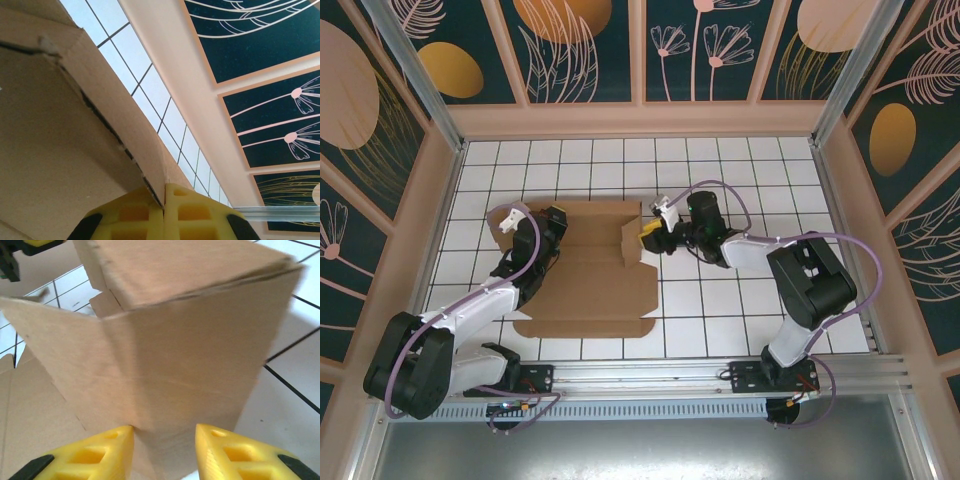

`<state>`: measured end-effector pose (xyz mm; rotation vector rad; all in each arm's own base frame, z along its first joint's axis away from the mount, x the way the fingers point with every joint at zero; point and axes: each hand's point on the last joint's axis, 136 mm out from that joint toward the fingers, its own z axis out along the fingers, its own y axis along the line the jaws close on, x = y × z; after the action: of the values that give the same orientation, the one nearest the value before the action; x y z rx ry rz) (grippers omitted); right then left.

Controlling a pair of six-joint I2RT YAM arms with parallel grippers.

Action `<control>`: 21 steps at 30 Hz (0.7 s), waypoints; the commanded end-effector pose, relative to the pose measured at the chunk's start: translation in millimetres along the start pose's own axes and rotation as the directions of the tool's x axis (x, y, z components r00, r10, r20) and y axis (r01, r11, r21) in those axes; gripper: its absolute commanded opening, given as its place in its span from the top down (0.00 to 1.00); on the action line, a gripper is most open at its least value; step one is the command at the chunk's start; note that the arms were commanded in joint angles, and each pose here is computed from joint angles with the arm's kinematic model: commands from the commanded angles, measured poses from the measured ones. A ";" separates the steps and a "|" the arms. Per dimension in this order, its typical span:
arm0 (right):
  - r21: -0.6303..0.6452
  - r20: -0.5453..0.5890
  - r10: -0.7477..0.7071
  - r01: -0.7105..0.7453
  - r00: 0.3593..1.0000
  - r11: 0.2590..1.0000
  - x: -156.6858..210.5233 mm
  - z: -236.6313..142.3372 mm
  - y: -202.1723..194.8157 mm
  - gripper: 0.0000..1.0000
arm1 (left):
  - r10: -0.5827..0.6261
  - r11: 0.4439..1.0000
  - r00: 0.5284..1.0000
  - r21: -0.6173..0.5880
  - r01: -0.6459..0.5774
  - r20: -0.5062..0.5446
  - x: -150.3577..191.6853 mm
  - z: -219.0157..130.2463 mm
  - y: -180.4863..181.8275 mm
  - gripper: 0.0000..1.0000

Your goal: Fold the paper box

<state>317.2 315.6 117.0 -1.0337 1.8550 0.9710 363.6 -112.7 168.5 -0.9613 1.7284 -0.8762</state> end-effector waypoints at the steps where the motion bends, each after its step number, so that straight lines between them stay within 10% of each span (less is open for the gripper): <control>1: -0.058 0.053 -0.083 0.086 0.995 0.995 -18.9 -2.8 21.1 0.60 | 0.045 0.999 0.998 -0.012 -0.045 -0.042 10.4 -0.6 7.8 1.00; 21: 0.292 0.059 -0.099 0.078 0.993 0.953 -25.8 7.6 -27.3 0.39 | 0.024 1.000 0.997 0.022 -0.022 -0.072 15.6 -4.0 3.8 1.00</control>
<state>339.8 318.4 112.8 -0.9359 1.8821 0.7011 362.2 -116.2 169.5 -0.9465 1.7323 -0.9030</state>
